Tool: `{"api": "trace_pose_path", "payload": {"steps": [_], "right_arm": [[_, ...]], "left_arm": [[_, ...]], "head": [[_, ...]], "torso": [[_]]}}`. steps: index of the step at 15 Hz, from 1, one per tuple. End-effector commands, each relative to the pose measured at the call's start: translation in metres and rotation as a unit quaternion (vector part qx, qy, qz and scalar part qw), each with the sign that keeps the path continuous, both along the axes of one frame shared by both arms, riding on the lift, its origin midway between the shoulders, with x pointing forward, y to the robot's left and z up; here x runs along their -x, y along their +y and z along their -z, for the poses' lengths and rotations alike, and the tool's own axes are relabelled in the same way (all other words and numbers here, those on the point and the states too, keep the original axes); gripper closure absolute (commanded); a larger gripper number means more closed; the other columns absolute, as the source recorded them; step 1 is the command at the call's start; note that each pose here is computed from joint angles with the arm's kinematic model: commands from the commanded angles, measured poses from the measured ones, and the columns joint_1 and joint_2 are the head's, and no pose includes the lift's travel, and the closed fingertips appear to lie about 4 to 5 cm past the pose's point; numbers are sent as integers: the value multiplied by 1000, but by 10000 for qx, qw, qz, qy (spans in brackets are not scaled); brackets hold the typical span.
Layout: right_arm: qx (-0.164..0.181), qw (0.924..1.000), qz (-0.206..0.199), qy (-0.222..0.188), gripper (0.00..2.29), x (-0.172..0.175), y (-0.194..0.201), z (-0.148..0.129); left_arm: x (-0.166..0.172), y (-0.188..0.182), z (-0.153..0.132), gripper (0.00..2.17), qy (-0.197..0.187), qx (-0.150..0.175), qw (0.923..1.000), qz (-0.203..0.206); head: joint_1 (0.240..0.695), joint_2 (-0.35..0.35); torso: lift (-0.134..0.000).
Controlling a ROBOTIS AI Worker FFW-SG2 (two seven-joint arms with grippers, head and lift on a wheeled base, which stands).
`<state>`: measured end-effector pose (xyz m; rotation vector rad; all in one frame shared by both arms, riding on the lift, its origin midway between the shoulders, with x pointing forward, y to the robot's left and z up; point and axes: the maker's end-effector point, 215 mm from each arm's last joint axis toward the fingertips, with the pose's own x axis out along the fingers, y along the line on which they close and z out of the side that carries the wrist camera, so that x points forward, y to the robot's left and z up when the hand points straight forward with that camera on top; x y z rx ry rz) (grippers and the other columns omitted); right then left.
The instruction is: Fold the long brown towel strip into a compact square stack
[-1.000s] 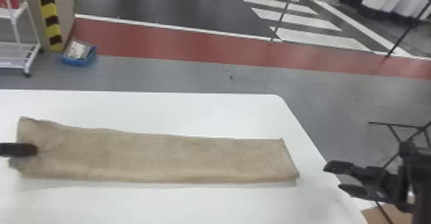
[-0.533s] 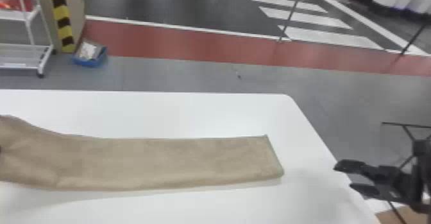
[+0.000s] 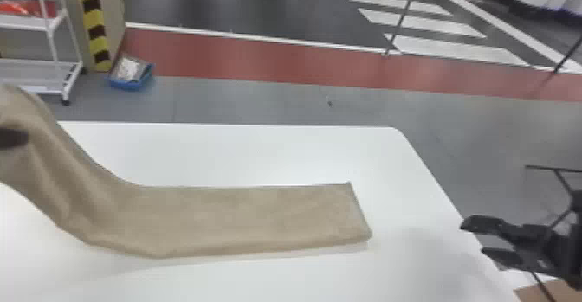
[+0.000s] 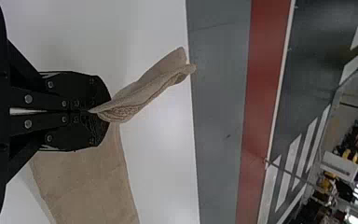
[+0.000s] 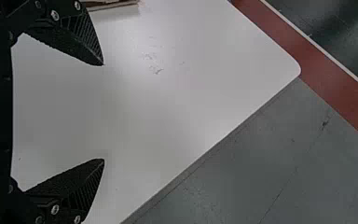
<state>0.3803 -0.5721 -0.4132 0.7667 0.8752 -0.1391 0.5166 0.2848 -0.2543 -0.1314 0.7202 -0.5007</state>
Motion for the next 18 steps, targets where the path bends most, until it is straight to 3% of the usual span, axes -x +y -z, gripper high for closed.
{"api": "trace_pose_path", "payload": {"steps": [1, 2, 6, 8, 9, 10, 12, 14, 18], "right_arm": [[-13, 10000, 29, 6, 164, 3, -1, 1], [-16, 10000, 33, 13, 164, 4, -1, 2], [-65, 9999, 90, 37, 164, 13, -4, 7], [-91, 9999, 120, 46, 164, 17, -5, 8], [-108, 9998, 126, 71, 164, 19, -5, 11], [-134, 9998, 132, 103, 164, 21, -4, 14], [-160, 9998, 112, 86, 164, 19, -2, 14], [-158, 9998, 88, 32, 164, 17, 1, 12], [-109, 9999, -28, -116, 164, 10, 8, 3]], "left_arm": [[1, -73, -24, 1885, -438, -54, 9976, 525], [0, -107, -24, 1885, -497, -80, 9964, 685], [14, -222, -25, 1885, -566, 60, 9899, 1296], [20, -243, -9, 1841, -569, -473, 9875, 1393], [23, -253, 1, 1102, -603, -830, 9848, 1401], [29, -264, 23, 43, -541, -1205, 9812, 1404], [32, -272, 56, -2, -536, -1948, 9712, 1266], [38, -273, 74, 29, -399, -2064, 9692, 1283], [41, -275, 73, 33, -414, -2026, 9698, 1295]], "head": [[695, -322], [695, -350], [695, -350], [695, -350], [695, -350], [695, -350], [695, -350], [695, -350], [695, -350]], "torso": [[-124], [-124], [-124], [-124], [-124], [-124], [-124], [-124], [-124]]}}
